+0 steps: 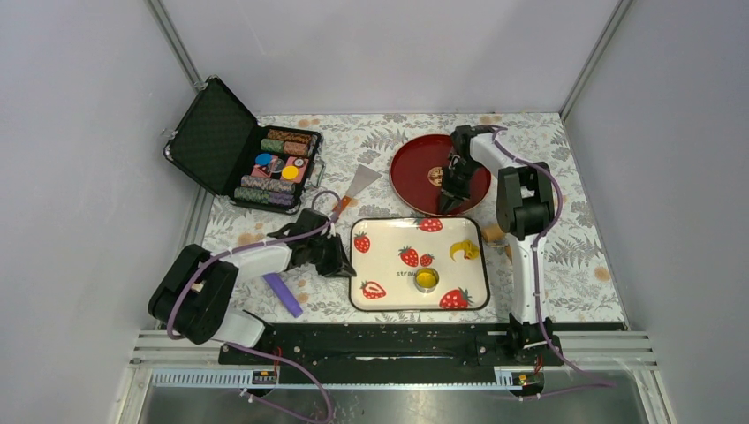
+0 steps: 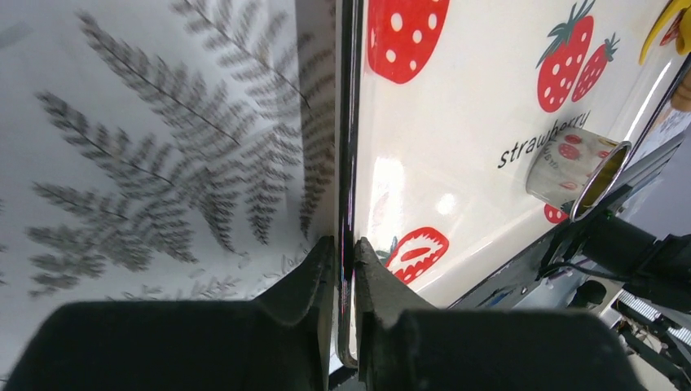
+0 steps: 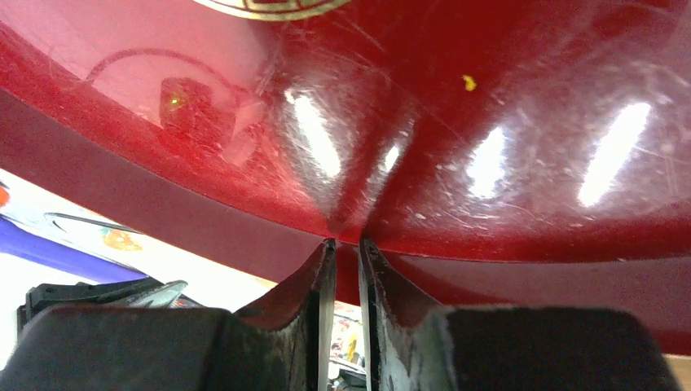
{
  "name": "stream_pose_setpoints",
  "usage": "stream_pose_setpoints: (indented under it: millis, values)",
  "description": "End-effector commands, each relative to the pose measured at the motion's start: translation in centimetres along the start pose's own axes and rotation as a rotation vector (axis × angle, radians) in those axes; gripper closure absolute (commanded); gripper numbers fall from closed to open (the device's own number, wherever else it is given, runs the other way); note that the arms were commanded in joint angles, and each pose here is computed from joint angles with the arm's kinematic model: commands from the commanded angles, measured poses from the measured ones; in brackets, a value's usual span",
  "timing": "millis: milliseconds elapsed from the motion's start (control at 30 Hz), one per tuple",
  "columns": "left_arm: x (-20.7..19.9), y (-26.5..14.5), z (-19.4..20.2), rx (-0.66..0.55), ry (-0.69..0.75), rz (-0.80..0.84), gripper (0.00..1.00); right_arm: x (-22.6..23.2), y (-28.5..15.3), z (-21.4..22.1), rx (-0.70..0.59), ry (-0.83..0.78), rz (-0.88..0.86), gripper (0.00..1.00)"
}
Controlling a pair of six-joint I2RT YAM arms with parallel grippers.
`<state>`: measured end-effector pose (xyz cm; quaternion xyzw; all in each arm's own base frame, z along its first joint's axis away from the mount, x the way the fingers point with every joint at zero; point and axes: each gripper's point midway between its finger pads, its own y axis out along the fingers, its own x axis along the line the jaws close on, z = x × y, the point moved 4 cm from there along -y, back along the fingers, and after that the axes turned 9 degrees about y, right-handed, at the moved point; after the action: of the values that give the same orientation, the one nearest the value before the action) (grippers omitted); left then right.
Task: Roll out the dumpling wrappers from the dough
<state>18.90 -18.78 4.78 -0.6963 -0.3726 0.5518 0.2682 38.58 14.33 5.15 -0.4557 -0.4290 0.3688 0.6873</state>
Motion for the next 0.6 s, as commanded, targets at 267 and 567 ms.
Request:
stream_pose_setpoints:
  millis: [267, 567]
  values:
    - [1.4, -0.4, 5.1, 0.09, -0.083, -0.163, 1.0, -0.9, -1.1, 6.1, 0.032, -0.069, -0.005, 0.74]
    - [1.7, -0.6, 5.7, 0.042, -0.132, -0.154, 1.0, 0.8, -9.5, 6.5, -0.283, -0.122, -0.079, 0.47]
